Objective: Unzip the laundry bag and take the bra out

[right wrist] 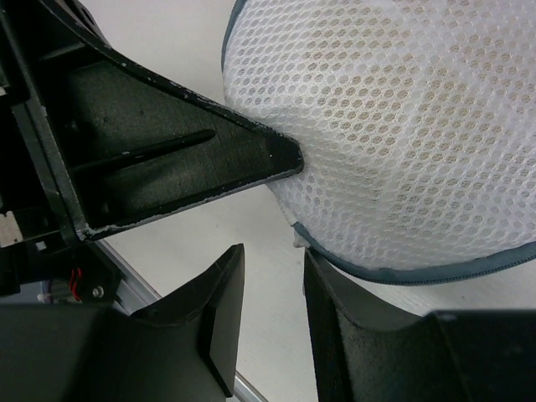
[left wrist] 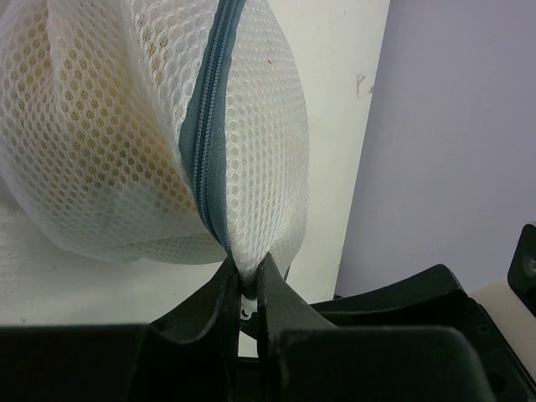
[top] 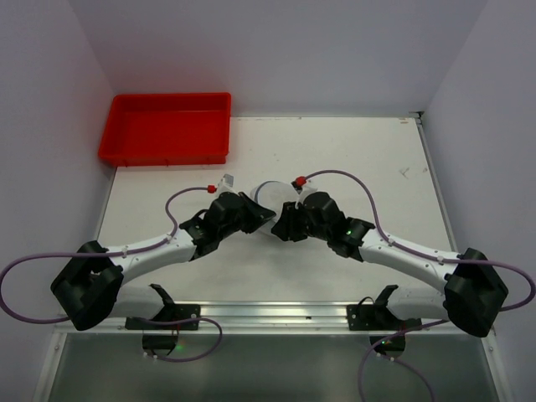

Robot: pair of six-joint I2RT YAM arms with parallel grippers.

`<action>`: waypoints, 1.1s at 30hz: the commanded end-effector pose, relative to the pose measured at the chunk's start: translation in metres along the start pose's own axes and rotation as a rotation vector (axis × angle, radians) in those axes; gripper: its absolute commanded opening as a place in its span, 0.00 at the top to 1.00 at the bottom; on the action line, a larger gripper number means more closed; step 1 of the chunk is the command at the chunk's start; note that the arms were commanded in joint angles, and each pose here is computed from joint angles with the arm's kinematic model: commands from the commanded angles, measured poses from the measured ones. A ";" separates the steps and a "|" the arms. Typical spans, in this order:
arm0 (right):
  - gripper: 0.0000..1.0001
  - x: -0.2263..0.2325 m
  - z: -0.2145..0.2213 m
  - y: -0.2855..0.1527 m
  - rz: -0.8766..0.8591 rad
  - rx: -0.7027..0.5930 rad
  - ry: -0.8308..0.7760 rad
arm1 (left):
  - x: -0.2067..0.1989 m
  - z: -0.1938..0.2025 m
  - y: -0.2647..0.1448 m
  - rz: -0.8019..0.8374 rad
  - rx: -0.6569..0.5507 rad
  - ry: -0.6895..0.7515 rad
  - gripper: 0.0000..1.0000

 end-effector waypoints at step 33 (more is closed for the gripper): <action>0.87 -0.013 -0.035 0.015 0.029 -0.289 0.033 | -0.045 -0.010 -0.021 0.106 0.006 -0.105 1.00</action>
Point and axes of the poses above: each gripper's point midway between its finger pads, its own y axis out along the fingers, its own x axis along the line the jaws close on, z = x × y, the point moved 2 cm from there along -y, back along the fingers, and after that the axes turned 10 degrees about y, right-handed, at the moved point
